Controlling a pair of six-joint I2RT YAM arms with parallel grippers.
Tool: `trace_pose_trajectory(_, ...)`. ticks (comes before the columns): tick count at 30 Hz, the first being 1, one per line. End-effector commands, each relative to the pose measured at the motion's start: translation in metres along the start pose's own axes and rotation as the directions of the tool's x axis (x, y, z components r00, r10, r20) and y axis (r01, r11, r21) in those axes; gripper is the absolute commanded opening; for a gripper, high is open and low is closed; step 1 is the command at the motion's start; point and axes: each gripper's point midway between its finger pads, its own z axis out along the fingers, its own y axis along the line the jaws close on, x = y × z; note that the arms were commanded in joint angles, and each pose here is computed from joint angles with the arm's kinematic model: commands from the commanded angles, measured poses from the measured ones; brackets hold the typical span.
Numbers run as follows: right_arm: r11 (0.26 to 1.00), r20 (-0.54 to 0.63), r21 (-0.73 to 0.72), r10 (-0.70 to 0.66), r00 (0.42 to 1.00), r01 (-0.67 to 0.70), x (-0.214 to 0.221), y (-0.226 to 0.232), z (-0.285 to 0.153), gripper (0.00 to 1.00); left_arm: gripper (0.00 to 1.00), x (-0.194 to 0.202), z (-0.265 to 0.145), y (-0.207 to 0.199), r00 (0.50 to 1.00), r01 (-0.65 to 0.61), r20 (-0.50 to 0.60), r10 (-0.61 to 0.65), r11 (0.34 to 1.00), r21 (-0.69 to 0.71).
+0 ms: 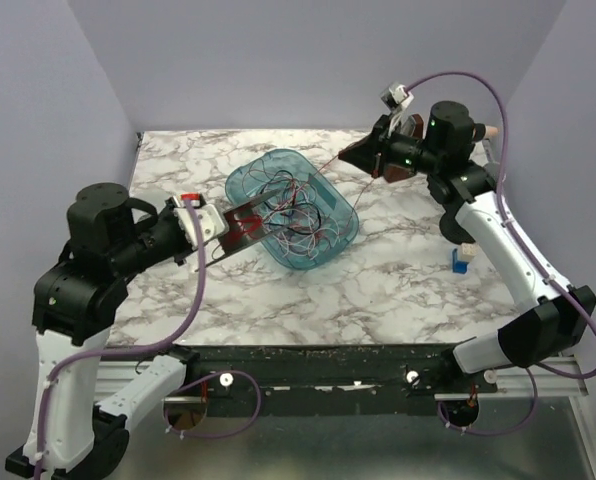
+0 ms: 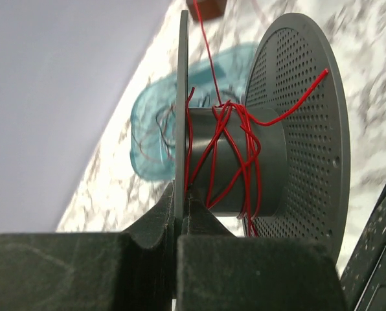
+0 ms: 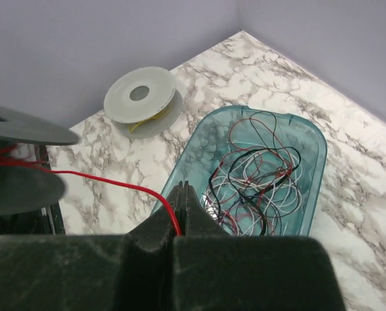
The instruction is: Wrap the cables
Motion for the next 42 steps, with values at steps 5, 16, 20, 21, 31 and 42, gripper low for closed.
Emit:
trace_pose_trajectory(5,0.973,-0.194,-0.215,-0.125,0.973,0.082,-0.026,0.102,-0.016,0.01,0.00,0.068,0.017,0.059,0.963,-0.127,-0.264,0.057,0.959,-0.255)
trace_pose_trajectory(16,0.804,-0.104,-0.587,0.037,0.994,-0.092,-0.078,0.247,0.028,0.01,0.00,0.081,0.054,0.106,0.934,0.124,-0.222,-0.281,0.835,-0.536)
trace_pose_trajectory(20,0.719,-0.041,-0.688,0.088,0.995,-0.092,-0.094,0.295,0.047,0.01,0.00,0.071,0.066,0.117,0.909,0.262,-0.121,-0.399,0.773,-0.578)
trace_pose_trajectory(21,0.704,-0.043,-0.702,0.100,0.994,-0.101,-0.095,0.302,0.052,0.01,0.00,0.068,0.070,0.118,0.902,0.294,-0.097,-0.421,0.762,-0.577)
trace_pose_trajectory(31,0.655,-0.108,-0.747,0.054,0.993,-0.117,-0.027,0.344,0.083,0.01,0.00,0.001,0.070,0.159,0.776,0.611,0.240,-0.583,0.602,-0.514)
trace_pose_trajectory(42,0.754,-0.210,-0.626,0.084,0.974,-0.200,0.066,0.314,0.103,0.20,0.00,-0.069,0.027,0.196,0.713,0.700,0.468,-0.523,0.569,-0.431)
